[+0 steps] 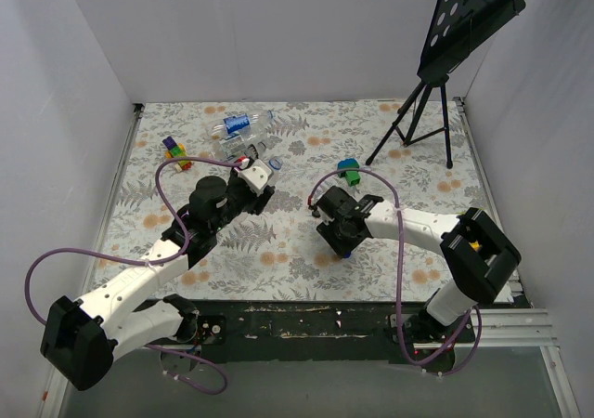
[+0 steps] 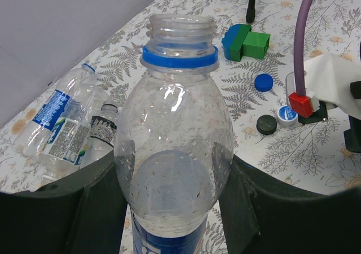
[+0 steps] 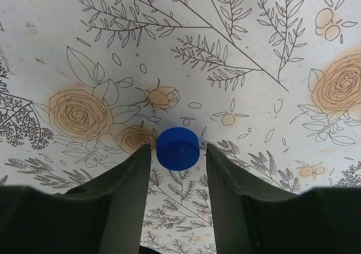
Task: Screw on the bottle caps
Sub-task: Adjust the bottle cap at the center of the board, then screw the bottle cap onto the plastic bottle.
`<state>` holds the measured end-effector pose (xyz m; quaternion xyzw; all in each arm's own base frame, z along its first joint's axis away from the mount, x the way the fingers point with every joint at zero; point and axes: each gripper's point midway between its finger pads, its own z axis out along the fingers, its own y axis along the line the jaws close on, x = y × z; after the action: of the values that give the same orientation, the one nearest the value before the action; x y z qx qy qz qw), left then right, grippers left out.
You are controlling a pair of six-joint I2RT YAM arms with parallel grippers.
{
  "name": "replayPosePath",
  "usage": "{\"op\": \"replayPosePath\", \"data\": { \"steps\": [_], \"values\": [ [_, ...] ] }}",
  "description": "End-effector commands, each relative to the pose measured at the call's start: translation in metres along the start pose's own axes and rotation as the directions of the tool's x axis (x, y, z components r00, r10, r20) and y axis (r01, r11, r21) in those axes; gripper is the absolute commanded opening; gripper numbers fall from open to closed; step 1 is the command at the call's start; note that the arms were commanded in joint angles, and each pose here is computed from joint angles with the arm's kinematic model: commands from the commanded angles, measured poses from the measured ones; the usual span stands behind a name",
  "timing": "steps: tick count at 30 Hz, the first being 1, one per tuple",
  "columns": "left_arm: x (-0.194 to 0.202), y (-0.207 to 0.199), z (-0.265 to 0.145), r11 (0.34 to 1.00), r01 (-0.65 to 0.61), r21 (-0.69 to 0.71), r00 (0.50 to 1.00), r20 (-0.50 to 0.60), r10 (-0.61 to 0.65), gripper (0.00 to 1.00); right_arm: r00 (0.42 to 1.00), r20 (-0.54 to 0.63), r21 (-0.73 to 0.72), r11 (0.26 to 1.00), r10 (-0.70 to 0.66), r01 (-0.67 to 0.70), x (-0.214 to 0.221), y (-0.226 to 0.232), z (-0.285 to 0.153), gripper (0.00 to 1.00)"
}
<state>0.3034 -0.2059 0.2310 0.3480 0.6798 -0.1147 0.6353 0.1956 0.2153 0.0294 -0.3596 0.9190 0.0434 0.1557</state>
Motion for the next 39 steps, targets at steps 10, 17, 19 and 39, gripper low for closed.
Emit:
{"op": "replayPosePath", "data": {
  "steps": [10, 17, 19, 39],
  "values": [
    [-0.015, 0.006, -0.005, 1.0, -0.001, -0.024, 0.999, 0.053, 0.002, 0.04, 0.999, -0.033, 0.04, 0.999, -0.027, 0.029, -0.005, -0.003, -0.001, 0.32],
    [-0.017, -0.008, -0.006, 0.998, -0.022, 0.056, 0.998, 0.066, 0.018, 0.04, 0.996, 0.058, -0.049, 0.997, -0.061, 0.064, -0.022, 0.011, -0.026, 0.11],
    [-0.019, -0.018, -0.007, 0.992, -0.042, 0.116, 0.996, 0.082, 0.033, 0.04, 0.985, 0.151, -0.101, 0.99, -0.083, 0.099, -0.039, 0.018, -0.049, 0.11],
    [-0.028, -0.111, -0.036, 0.781, -0.162, 0.604, 0.977, 0.207, 0.043, 0.07, 0.546, 0.768, -0.057, 0.813, -0.335, 0.58, -0.122, 0.054, -0.268, 0.1]
  ]
}}
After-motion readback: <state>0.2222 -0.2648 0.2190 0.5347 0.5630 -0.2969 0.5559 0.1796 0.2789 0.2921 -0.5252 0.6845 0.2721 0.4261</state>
